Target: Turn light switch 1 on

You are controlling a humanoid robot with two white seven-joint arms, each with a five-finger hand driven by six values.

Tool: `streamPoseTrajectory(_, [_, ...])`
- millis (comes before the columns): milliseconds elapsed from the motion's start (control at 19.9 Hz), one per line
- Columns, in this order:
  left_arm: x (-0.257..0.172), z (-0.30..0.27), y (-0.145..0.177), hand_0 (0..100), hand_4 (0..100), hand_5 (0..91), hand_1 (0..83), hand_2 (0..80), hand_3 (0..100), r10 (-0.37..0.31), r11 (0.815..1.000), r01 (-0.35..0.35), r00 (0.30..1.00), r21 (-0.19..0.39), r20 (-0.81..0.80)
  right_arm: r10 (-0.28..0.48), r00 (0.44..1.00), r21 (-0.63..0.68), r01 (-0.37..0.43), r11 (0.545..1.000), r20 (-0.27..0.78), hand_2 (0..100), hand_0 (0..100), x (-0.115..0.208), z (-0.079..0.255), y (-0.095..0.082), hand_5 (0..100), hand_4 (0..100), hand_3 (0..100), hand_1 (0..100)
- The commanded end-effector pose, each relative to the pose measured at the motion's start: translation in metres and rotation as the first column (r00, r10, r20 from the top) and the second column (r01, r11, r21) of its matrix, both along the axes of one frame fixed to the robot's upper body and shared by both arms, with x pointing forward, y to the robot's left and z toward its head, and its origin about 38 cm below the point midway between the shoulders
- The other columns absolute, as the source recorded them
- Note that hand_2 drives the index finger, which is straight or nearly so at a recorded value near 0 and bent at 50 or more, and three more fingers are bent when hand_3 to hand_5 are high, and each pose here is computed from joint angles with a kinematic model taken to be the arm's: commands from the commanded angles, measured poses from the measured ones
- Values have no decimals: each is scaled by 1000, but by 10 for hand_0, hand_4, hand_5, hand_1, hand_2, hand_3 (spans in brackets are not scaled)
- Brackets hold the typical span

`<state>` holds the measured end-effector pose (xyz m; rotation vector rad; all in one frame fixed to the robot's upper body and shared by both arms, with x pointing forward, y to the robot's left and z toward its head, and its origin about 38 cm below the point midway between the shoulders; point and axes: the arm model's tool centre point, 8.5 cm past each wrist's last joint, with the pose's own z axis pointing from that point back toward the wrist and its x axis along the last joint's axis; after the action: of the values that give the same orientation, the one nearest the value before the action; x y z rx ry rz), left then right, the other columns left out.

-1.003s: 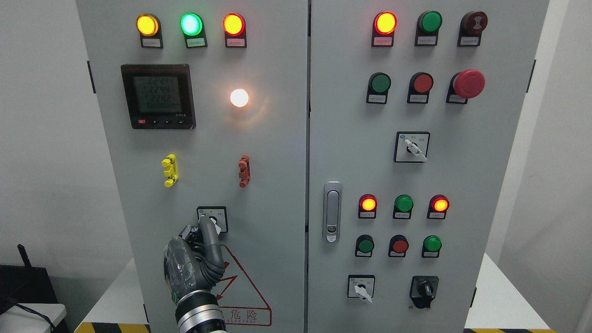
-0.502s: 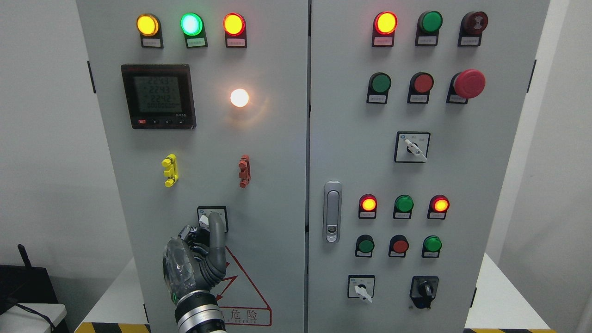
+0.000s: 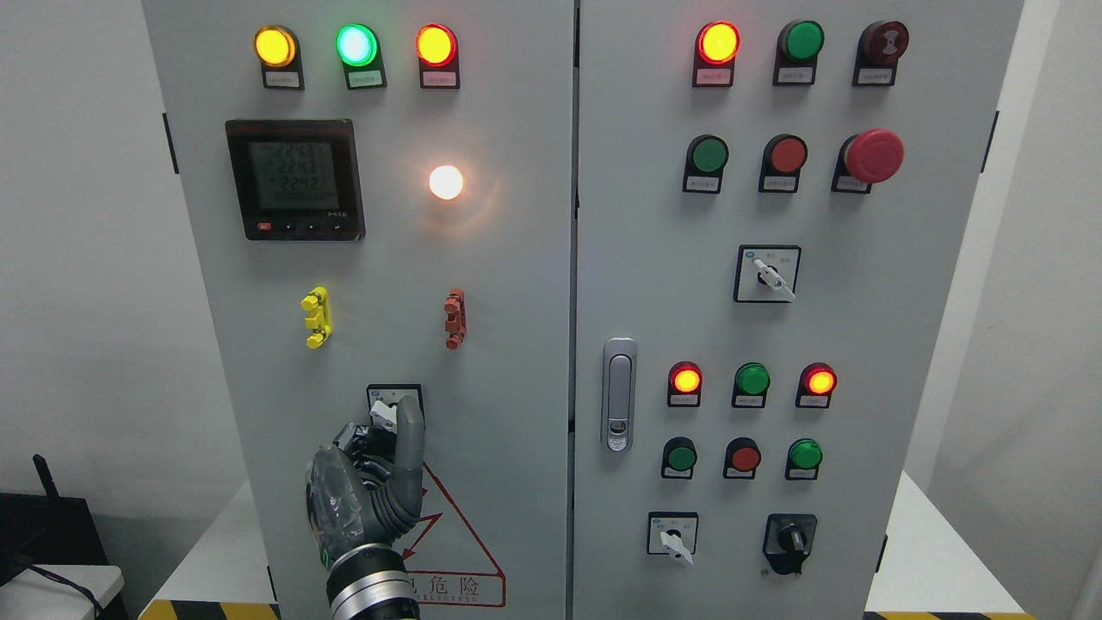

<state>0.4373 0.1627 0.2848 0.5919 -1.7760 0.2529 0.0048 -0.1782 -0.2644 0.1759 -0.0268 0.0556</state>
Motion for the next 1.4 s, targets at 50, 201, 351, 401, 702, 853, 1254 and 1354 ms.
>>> streamPoseTrajectory(50, [-5,-9,3,29,869,768,211,634,815,-26,999,26,999,-22,38,-17,1000,3,17,1000,1,0,120,1,0,0,0,0,0,389])
streamPoseTrajectory(201, [-12,-25,10,29,874,767,222,646,828,-30,999,32,998,-40,59,-17,1000,2,17,1000,1,0,120,1,0,0,0,0,0,389])
streamPoseTrajectory(351, [-23,-45,29,38,883,768,242,659,852,-10,998,14,997,-61,76,-17,1000,2,17,1000,-1,0,120,0,0,0,0,0,0,389])
streamPoseTrajectory(401, [-27,-54,35,42,884,770,245,662,858,-14,998,19,996,-62,86,-18,1000,2,18,1000,-1,0,120,0,0,0,0,0,0,389])
streamPoseTrajectory(702, [-79,-124,89,74,916,760,261,643,934,-101,993,110,981,-41,164,-18,1000,2,18,1000,-1,0,120,0,0,0,0,0,0,389])
streamPoseTrajectory(853, [-109,-163,131,82,906,686,216,563,907,-101,992,109,986,-58,130,-18,1000,2,18,1000,-1,0,120,0,0,0,0,0,0,389])
streamPoseTrajectory(1254, [-222,-292,244,0,595,186,152,276,538,-21,998,22,1000,51,-18,-17,1000,3,17,1000,1,0,120,1,0,0,0,0,0,389])
streamPoseTrajectory(1354, [-260,-334,254,0,500,122,136,182,436,32,999,-31,992,13,-119,-17,1000,3,17,1000,-1,0,120,0,0,0,0,0,0,389])
